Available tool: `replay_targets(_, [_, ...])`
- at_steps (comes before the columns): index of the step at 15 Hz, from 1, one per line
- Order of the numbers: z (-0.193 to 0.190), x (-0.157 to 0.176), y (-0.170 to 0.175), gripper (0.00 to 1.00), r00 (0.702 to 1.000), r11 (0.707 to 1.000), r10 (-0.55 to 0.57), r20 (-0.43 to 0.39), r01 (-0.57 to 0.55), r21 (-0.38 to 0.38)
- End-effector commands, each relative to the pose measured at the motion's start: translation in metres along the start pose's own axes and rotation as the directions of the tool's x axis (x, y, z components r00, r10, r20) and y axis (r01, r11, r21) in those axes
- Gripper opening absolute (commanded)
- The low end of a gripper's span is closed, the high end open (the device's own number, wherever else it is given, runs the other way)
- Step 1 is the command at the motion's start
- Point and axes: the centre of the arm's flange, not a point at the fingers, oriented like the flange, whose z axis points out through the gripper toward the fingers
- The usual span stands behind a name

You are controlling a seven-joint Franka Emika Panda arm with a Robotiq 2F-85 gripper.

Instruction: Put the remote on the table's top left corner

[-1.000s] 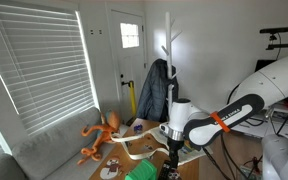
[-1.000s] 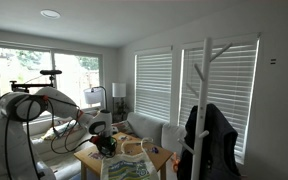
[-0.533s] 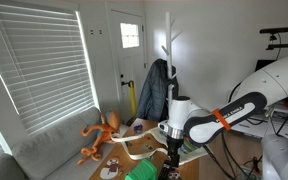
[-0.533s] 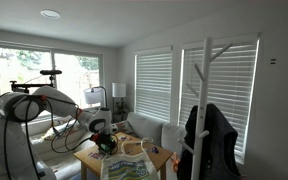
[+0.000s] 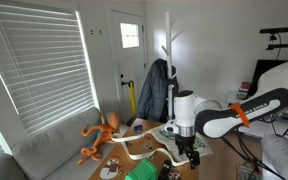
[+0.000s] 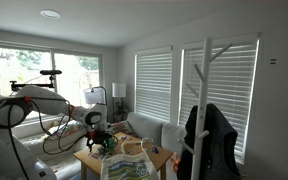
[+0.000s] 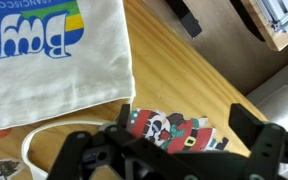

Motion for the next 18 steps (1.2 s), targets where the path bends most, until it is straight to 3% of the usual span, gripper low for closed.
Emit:
replay_targets(1, [-0.003, -0.001, 0.0, 1.0, 1.0, 1.0, -0.006, -0.005, 0.006, -0.008])
replay_targets(4, [-0.007, -0.002, -0.001, 1.0, 1.0, 1.0, -0.009, -0.014, 0.009, -0.015])
replay_targets(5, [-0.005, 0.001, 0.0, 1.0, 0.996, 0.999, -0.032, -0.089, 0.03, -0.021])
replay_targets(6, [-0.004, 0.001, 0.007, 1.0, 0.994, 0.995, -0.048, -0.093, 0.04, -0.088])
replay_targets(8, [-0.008, 0.004, 0.019, 1.0, 0.984, 0.987, -0.089, -0.156, 0.067, -0.145])
replay_targets(11, [-0.001, 0.011, 0.033, 1.0, 0.964, 0.976, -0.198, -0.177, 0.178, -0.125])
replay_targets(15, [0.016, 0.012, 0.047, 1.0, 0.92, 0.928, -0.372, -0.123, 0.364, -0.082])
replay_targets(18, [0.024, 0.022, 0.046, 1.0, 0.88, 0.884, -0.464, -0.099, 0.452, -0.119])
